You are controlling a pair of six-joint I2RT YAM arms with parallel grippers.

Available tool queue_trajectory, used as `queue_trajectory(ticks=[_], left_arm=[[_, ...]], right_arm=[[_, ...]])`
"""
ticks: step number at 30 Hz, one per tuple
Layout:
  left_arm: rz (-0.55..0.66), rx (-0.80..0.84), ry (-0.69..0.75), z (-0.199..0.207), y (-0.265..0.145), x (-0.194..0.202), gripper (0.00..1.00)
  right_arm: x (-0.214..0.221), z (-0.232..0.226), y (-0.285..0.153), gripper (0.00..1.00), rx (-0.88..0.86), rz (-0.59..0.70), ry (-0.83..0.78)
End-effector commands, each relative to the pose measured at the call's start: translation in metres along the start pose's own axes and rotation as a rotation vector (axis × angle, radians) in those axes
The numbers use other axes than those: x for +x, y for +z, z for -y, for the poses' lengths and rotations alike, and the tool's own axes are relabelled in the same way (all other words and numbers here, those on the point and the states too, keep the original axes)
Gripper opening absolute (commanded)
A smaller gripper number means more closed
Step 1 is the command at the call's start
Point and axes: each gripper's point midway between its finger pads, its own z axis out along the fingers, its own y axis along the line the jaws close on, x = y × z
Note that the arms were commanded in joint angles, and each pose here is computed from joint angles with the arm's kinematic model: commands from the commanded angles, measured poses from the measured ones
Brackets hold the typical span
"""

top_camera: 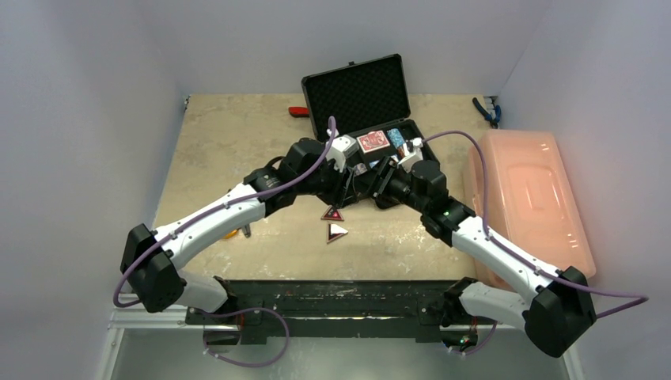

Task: Pack up texas hold em set

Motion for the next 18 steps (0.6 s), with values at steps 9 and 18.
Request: queue_trajectory(ticks=[9, 18], left_arm=[[0.181, 0.066, 0.039, 0.0252, -0.0063, -0.0569, 0.00], [0.199, 0.039, 0.033, 0.0214, -0.0066, -0.0576, 0.16]], right_arm=[[0.0018, -0.0048, 0.0034, 0.52, -0.033, -0.009, 0.000], [-0.0006, -0.0055, 0.0026, 0.07, -0.031, 0.003, 0.000]])
